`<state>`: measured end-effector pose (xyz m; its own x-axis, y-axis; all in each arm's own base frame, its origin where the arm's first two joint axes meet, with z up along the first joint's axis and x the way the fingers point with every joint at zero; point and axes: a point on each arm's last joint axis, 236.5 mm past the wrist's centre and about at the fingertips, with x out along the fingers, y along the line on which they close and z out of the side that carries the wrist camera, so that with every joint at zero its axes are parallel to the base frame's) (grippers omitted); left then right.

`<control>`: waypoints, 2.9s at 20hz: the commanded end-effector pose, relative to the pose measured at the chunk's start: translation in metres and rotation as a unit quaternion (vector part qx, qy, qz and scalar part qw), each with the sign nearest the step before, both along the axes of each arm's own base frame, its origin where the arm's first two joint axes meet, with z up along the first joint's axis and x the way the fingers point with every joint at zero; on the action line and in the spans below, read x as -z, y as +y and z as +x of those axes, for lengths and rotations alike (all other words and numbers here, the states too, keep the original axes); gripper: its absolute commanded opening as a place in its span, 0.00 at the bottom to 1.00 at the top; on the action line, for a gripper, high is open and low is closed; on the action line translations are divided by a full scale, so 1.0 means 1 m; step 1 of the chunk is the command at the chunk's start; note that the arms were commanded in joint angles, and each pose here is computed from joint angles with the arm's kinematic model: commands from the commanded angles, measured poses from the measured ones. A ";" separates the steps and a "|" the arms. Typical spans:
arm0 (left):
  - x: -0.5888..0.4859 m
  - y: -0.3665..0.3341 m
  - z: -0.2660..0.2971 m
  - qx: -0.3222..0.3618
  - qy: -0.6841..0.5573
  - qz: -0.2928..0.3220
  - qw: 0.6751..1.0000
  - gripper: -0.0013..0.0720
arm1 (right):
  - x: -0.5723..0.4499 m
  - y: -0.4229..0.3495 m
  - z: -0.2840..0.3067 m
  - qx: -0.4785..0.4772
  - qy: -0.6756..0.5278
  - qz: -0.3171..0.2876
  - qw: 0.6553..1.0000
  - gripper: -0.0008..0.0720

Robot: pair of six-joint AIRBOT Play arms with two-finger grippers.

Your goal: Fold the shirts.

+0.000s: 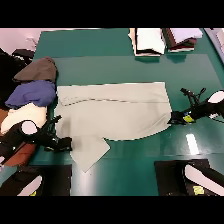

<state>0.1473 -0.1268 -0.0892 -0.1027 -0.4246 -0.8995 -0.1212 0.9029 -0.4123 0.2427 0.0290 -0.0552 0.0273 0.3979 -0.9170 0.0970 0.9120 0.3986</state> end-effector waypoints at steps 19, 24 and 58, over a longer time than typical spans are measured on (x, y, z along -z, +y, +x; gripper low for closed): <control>-0.156 0.013 0.125 0.026 -0.286 0.041 0.957 0.05 | -0.101 -0.049 0.024 0.012 -0.111 -0.116 0.987 0.03; -0.126 0.004 0.223 0.044 -0.292 0.059 0.954 0.05 | -0.081 -0.057 0.081 0.019 -0.072 -0.104 0.992 0.03; -0.137 -0.118 0.301 0.094 -0.310 -0.039 0.945 0.05 | 0.030 -0.043 0.139 0.076 -0.040 0.132 0.988 0.28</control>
